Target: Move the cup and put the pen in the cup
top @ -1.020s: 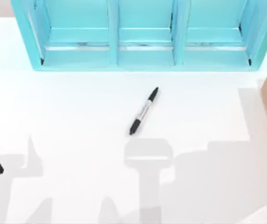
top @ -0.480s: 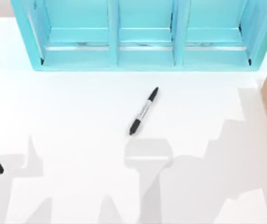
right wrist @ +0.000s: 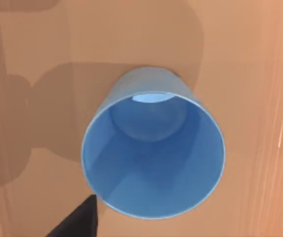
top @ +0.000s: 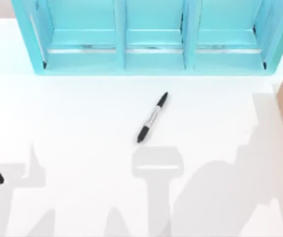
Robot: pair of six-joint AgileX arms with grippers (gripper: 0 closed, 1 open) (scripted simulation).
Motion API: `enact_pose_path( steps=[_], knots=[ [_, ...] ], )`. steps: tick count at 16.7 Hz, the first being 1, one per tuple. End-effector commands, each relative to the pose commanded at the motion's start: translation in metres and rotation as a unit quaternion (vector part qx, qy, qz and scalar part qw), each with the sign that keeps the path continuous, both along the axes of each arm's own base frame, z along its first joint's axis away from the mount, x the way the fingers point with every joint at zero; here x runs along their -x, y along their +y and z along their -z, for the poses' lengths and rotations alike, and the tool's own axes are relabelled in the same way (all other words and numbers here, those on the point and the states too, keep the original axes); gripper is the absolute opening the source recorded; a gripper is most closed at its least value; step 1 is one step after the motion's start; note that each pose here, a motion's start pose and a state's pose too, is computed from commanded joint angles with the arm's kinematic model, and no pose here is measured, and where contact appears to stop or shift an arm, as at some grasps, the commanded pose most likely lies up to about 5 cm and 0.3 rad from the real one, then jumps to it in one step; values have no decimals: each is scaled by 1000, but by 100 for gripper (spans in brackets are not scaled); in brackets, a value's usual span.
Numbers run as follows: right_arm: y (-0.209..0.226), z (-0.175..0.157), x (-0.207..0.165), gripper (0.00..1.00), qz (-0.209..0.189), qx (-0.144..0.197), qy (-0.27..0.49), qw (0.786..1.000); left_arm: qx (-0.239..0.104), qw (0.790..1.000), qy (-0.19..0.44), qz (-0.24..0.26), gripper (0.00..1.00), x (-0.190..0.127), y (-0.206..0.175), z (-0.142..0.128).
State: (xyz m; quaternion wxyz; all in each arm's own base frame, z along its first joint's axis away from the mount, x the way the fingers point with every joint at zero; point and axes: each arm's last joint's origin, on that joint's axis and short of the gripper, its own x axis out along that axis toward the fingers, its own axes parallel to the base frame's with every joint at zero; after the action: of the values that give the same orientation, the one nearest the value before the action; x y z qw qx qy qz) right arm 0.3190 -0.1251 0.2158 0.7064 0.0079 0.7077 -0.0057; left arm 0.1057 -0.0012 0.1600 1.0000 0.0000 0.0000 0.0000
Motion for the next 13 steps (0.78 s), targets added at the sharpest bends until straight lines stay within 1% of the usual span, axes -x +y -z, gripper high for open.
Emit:
enact_pose_path(
  steps=[6,8,11,13],
  knots=[
    [0,63,1,100,0,1,-4,1000,0,1000,0,0,100,0,0,0],
    [0,69,3,100,0,1,-2,1000,0,1000,0,0,100,0,0,0],
    [0,69,3,100,0,1,-2,1000,0,1000,0,0,100,0,0,0],
    [0,69,3,85,0,1,-2,1000,0,1000,0,0,100,0,0,0]
  ],
)
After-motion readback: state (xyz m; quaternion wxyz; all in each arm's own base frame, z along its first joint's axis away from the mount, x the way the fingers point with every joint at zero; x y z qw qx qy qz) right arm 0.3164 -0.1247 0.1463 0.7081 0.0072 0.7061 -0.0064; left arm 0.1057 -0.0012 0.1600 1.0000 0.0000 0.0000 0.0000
